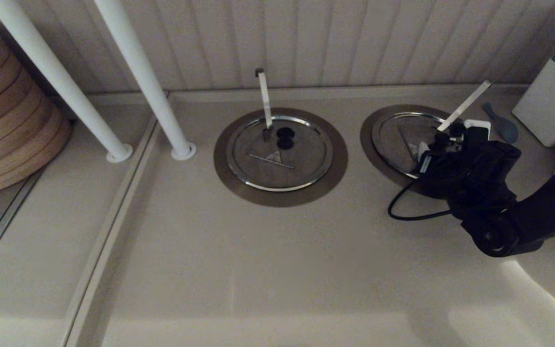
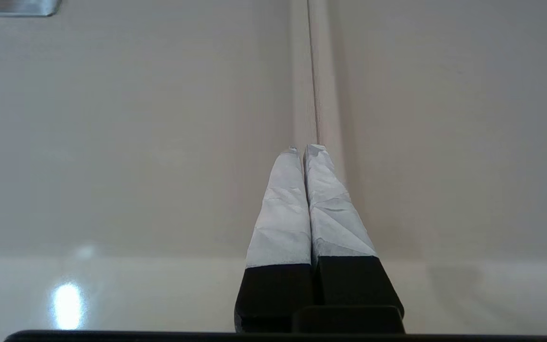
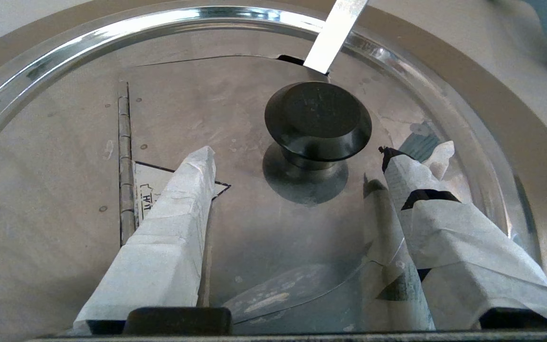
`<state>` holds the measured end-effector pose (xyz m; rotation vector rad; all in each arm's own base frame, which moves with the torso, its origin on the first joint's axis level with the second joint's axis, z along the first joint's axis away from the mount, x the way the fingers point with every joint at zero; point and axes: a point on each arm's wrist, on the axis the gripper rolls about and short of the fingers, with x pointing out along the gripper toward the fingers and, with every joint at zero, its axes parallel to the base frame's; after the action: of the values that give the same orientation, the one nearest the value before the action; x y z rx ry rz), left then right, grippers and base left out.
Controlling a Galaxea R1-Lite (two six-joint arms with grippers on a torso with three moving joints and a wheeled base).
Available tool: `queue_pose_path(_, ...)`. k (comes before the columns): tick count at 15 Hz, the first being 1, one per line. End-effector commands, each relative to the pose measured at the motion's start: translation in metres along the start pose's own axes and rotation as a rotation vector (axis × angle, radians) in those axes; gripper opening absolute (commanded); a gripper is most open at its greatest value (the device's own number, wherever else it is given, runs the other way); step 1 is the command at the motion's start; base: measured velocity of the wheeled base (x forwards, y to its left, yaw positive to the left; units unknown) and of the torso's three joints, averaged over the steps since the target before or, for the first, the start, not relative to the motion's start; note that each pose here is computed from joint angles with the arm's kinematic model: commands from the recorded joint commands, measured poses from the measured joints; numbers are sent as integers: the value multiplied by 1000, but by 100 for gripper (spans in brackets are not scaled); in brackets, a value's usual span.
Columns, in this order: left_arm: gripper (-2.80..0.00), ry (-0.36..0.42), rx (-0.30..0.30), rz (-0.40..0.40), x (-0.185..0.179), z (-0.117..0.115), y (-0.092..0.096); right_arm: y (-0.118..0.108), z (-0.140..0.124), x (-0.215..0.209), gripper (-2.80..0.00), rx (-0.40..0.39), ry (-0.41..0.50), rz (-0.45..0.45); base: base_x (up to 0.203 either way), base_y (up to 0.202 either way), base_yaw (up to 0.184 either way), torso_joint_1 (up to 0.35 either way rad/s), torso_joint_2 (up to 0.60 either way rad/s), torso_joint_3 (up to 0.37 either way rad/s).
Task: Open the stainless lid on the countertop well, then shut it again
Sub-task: Open the lid
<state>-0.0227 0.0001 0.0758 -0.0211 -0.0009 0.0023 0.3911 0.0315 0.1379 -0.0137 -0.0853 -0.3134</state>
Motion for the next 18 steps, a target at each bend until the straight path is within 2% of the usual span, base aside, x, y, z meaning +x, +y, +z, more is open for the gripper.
queue_pose_path(1,-280,-1,0,1,0,0,0,2,-1,0,0,0,-2,3,0,0,0,0,0,0)
queue_pose_path(18,-280,-1,0,1,0,0,0,2,14,6,0,53,-56,2,0,0,0,0,0,0)
